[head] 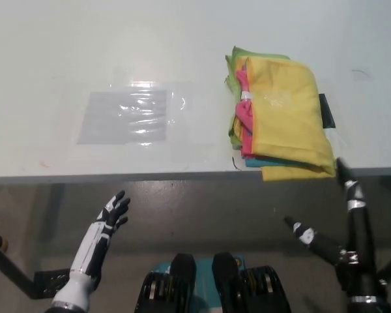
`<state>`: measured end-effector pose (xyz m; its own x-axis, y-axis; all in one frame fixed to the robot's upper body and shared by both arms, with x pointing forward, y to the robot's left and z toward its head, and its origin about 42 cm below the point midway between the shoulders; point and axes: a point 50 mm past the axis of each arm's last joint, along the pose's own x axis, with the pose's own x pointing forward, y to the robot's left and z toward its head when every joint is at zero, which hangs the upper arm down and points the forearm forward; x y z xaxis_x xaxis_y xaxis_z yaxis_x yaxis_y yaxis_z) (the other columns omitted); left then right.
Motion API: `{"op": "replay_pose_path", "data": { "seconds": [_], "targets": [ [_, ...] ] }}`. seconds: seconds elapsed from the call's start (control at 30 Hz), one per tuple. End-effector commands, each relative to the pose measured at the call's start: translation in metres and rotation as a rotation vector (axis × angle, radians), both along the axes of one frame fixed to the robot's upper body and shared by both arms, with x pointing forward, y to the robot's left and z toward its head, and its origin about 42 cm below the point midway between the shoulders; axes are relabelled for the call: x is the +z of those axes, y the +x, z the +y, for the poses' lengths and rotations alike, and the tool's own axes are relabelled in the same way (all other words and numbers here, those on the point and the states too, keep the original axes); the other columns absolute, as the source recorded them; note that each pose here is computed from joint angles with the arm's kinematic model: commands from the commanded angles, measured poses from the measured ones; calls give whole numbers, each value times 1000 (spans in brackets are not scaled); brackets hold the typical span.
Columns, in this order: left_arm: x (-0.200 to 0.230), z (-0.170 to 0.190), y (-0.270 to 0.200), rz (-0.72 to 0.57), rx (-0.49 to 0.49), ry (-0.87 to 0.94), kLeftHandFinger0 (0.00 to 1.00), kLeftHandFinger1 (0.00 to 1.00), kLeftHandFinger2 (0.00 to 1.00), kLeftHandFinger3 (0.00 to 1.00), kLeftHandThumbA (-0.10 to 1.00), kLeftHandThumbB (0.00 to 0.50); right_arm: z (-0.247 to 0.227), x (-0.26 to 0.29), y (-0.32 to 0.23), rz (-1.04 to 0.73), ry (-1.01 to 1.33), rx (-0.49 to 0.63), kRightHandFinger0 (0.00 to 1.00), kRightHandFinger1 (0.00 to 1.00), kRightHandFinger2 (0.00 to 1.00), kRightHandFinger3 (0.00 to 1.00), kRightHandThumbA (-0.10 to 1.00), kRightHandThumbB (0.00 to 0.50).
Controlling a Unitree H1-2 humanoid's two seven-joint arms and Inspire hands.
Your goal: A stack of folded microfibre clothes with a single fold is kept infront of the robot. the robot uses its right hand to grab one end of the clothes and pulla it away from the other end to unfold
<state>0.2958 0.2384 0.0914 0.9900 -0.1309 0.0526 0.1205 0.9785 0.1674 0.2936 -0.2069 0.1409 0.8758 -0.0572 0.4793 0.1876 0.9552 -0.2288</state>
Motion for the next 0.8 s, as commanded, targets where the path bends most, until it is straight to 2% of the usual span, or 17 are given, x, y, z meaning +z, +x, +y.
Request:
{"op": "replay_pose_path", "data": {
  "seconds": [0.0,0.07,0.13,0.17,0.23,0.27,0.37,0.4,0.5,0.63,0.77],
  "targets": [
    [13,0,-8,-67,-45,3,1000,1000,1000,1000,1000,217,-3,69,-10,-332,-86,-72,1000,1000,1000,1000,979,169],
    [13,-1,-10,-65,-51,4,1000,1000,1000,1000,1000,217,-1,91,-8,-341,-122,-75,1000,1000,1000,1000,973,212],
    [12,-2,-12,-62,-59,4,1000,1000,1000,1000,1000,220,2,117,0,-300,-260,-141,1000,1000,1000,1000,1000,229],
    [13,-2,-11,-63,-66,3,1000,1000,1000,1000,1000,229,3,123,5,-291,-290,-171,1000,1000,1000,1000,1000,207],
    [12,-2,-11,-67,-82,-11,1000,1000,1000,1000,1000,258,9,139,19,-254,-341,-213,1000,1000,1000,1000,1000,217],
    [11,-3,-10,-68,-91,-17,1000,1000,1000,1000,1000,290,13,145,27,-236,-358,-213,1000,1000,1000,1000,1000,212],
    [11,-3,-11,-79,-102,-23,1000,1000,1000,1000,1000,303,22,157,51,-205,-378,-192,1000,1000,1000,1000,1000,204],
    [10,-3,-11,-81,-103,-21,1000,1000,1000,1000,1000,317,25,159,57,-197,-383,-189,1000,1000,1000,1000,1000,224],
    [9,-3,-9,-84,-103,-13,1000,1000,1000,1000,1000,323,41,166,91,-174,-409,-179,1000,1000,1000,1000,1000,233],
    [9,-3,-6,-83,-111,0,1000,1000,1000,1000,1000,320,55,169,123,-134,-436,-160,1000,1000,1000,1000,1000,215],
    [7,-5,-5,-71,-115,12,1000,1000,1000,1000,1000,321,64,168,152,-65,-491,-180,1000,1000,1000,1000,1000,239]
  ]
}}
